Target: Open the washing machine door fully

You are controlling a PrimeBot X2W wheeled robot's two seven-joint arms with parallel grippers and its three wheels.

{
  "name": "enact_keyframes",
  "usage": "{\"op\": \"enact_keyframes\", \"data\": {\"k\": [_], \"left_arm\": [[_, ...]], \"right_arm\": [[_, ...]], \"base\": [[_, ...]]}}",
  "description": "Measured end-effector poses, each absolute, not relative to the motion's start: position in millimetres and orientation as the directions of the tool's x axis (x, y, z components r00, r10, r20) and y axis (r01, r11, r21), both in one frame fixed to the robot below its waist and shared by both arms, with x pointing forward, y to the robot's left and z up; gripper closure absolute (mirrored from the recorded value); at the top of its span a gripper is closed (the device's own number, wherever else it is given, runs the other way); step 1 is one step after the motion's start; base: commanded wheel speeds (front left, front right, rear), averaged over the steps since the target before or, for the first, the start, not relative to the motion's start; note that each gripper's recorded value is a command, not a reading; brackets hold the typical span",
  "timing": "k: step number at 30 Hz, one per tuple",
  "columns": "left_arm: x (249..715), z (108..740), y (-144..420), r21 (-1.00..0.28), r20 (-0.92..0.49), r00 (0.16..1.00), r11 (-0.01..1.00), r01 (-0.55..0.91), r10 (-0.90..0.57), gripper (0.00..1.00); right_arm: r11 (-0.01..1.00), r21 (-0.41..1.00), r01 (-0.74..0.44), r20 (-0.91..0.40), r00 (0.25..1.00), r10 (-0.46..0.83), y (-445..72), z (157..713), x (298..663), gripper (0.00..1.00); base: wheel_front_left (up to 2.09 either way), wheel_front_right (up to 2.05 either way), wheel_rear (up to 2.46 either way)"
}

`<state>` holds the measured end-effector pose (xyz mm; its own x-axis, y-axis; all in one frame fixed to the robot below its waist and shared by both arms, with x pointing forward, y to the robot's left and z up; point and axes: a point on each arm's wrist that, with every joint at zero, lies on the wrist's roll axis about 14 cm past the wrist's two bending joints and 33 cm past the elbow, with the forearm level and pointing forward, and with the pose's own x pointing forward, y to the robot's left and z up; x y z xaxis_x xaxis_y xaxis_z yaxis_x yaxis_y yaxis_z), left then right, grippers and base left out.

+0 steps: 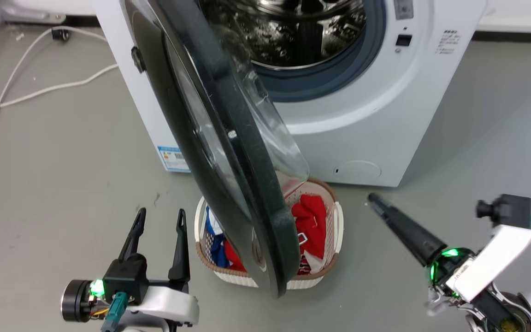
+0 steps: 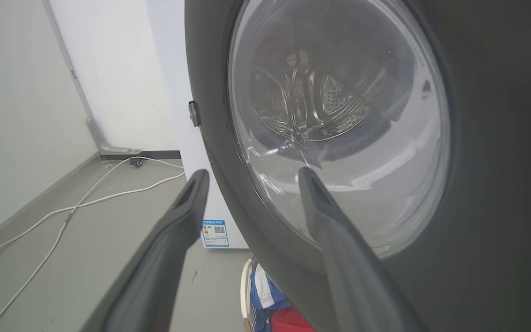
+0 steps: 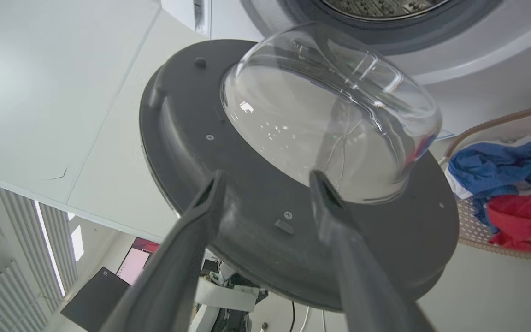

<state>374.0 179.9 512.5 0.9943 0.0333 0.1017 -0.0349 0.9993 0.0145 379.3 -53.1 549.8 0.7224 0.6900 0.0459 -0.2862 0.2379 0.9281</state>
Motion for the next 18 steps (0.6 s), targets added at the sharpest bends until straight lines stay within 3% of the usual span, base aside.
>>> {"op": "enact_keyframes", "data": {"k": [5, 7, 10, 18], "left_arm": [[367, 518, 179, 0.017, 0.119, 0.993, 0.999, -0.027, 0.024, 0.0], [365, 520, 179, 0.017, 0.124, 0.992, 0.999, -0.027, 0.024, 0.0], [360, 522, 177, 0.017, 0.13, 0.991, 1.0, -0.023, 0.02, 0.0], [352, 523, 178, 0.016, 0.134, 0.991, 1.0, -0.025, 0.022, 0.0]], "right_arm": [[0.384, 0.85, -0.36, 0.142, 0.859, 0.491, -87, 574, 388, 0.0], [0.49, 0.782, -0.385, 0.189, 0.896, 0.403, -102, 582, 389, 0.0], [0.644, 0.643, -0.415, 0.303, 0.91, 0.284, -122, 596, 386, 0.0], [0.902, 0.283, -0.325, 0.404, 0.894, 0.195, -150, 613, 376, 0.0]], "base": [[0.0, 0.0, 0.0], [0.0, 0.0, 0.0], [0.0, 0.0, 0.0], [0.0, 0.0, 0.0]]}}
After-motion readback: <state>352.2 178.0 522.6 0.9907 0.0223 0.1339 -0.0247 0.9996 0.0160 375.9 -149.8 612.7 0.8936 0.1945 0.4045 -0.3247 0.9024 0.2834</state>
